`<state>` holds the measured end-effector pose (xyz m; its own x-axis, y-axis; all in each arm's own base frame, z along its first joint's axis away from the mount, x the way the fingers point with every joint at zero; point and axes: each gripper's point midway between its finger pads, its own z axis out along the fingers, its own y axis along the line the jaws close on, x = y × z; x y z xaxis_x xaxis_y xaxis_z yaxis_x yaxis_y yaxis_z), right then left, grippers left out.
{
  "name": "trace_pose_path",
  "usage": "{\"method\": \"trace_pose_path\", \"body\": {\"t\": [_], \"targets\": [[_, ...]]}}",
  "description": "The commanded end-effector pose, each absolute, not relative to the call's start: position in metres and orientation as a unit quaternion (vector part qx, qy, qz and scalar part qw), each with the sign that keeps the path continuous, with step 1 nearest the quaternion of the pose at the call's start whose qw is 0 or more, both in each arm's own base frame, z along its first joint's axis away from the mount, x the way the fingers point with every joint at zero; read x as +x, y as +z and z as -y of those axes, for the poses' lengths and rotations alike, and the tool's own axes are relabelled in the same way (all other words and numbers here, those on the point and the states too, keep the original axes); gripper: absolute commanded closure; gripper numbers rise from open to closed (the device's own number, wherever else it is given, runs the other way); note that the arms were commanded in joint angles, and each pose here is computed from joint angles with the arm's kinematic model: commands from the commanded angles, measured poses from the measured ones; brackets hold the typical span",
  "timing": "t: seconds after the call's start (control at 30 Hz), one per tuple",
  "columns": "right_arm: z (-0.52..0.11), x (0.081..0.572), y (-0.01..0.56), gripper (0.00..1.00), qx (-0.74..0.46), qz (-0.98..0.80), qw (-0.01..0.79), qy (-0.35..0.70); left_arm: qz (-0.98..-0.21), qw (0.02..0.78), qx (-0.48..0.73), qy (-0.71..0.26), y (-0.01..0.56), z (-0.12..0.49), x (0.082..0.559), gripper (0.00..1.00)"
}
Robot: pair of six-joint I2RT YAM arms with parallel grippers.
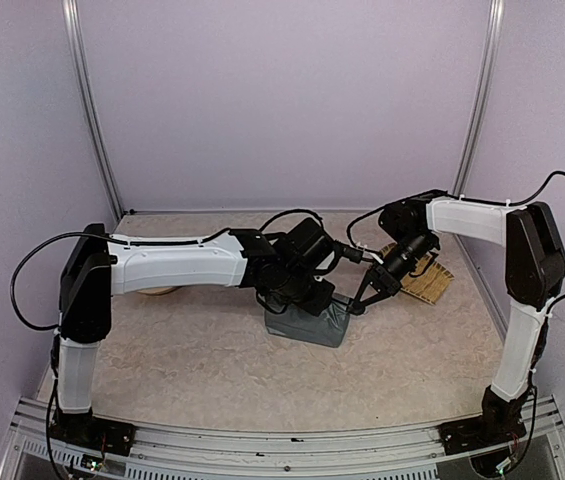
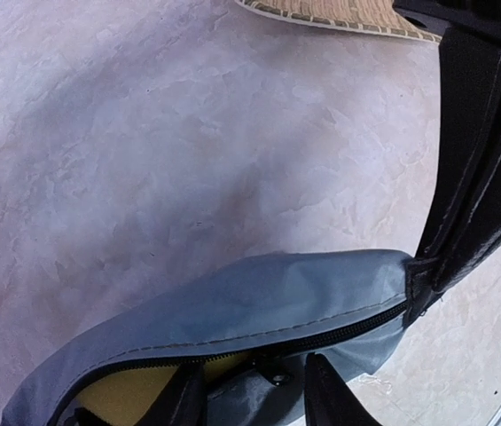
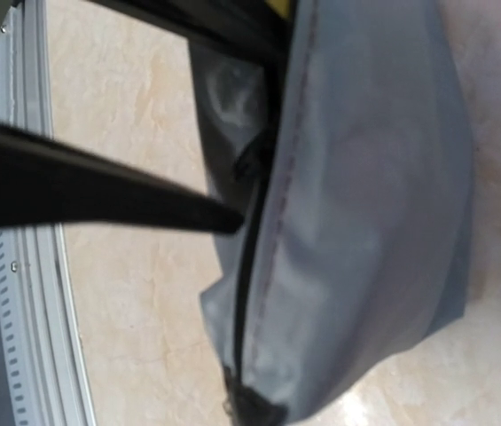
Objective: Sort the hair-cutting tools
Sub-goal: Zip the zipper on the kit bag.
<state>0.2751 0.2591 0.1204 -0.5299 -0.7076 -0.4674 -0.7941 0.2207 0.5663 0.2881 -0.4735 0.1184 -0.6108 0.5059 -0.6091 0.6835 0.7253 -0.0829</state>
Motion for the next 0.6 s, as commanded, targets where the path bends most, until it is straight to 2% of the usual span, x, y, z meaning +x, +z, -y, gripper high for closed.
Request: {"method": "trace_pose_path", "body": {"t": [0.0,0.27,0.57], "targets": [[-0.264,0.279,0.127,1.00,-0.478,-0.773,0.063,0.413,-0.896,0.281,0.318,-0.131,0.106,0.467,0.295,0.72],[-0.264,0.279,0.129,1.00,-0.479,-0.773,0.065,0.412,-0.895,0.290,0.310,-0.140,0.109,0.465,0.299,0.99],[-0.262,0.277,0.127,1.00,-0.479,-0.773,0.063,0.410,-0.878,0.309,0.329,-0.161,0.136,0.466,0.296,1.00]]}}
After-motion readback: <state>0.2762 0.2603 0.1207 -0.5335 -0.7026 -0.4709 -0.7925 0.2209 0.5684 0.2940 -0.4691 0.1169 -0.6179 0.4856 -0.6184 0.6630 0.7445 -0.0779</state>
